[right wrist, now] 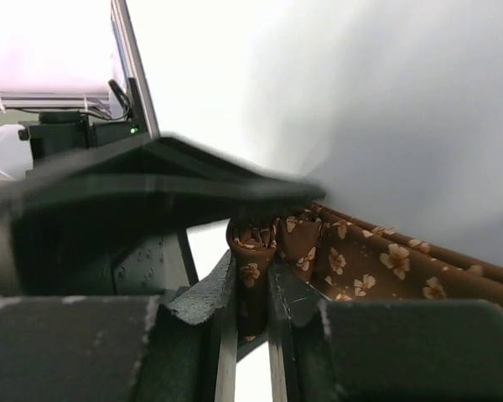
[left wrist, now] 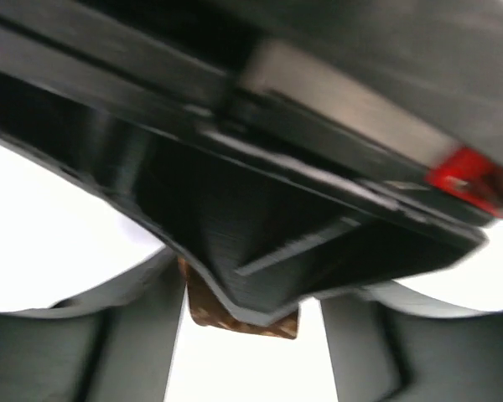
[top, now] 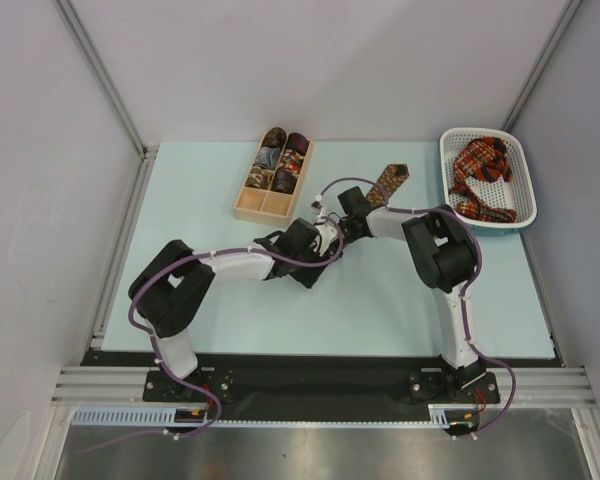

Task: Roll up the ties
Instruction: Roll the tie

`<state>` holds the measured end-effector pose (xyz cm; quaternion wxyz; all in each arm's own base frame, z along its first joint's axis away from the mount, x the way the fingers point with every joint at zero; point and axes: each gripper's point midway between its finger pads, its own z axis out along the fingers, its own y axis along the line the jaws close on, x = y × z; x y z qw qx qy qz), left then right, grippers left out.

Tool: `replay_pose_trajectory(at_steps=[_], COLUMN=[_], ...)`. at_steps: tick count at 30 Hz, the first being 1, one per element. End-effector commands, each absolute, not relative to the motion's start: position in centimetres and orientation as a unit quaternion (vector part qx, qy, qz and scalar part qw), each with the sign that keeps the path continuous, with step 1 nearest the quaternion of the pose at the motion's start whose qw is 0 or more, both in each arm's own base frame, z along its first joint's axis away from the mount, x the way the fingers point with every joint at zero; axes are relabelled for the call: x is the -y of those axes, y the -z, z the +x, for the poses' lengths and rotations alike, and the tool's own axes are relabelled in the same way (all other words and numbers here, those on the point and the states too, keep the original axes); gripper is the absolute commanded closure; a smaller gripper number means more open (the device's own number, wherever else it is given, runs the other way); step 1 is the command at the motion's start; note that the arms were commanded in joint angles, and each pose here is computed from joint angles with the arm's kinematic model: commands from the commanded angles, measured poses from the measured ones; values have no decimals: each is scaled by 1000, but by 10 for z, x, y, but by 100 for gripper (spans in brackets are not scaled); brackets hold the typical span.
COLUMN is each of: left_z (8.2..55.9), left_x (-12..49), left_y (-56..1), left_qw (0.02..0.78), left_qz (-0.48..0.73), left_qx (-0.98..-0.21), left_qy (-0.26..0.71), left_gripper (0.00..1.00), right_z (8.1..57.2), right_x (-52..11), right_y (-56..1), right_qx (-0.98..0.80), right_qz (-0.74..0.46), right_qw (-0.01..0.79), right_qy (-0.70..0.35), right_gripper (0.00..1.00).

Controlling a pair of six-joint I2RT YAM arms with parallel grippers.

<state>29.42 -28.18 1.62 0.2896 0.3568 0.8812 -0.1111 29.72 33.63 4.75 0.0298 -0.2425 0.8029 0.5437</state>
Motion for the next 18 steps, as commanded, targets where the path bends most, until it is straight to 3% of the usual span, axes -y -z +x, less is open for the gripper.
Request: replay_pose_trajectory(at_steps=[1, 5, 18], left_z=[291, 288, 274], left_x=[274, 264, 262], left_y=[-13, -9, -8], left_qw=[279, 269, 246], left_qz=[366, 358, 352], left_qx=[-885, -892, -900], left_qy=[78, 60, 74], left_gripper=[39, 46, 51], right_z=[310, 314, 326], right_x=[-335, -333, -321], right_y=[-45, -44, -24], right_qx=[-809, -813, -841], right_qz=[-245, -243, -240], right_qw=[41, 44, 47], right_qy=[-533, -528, -482], right_gripper=[100, 100, 100])
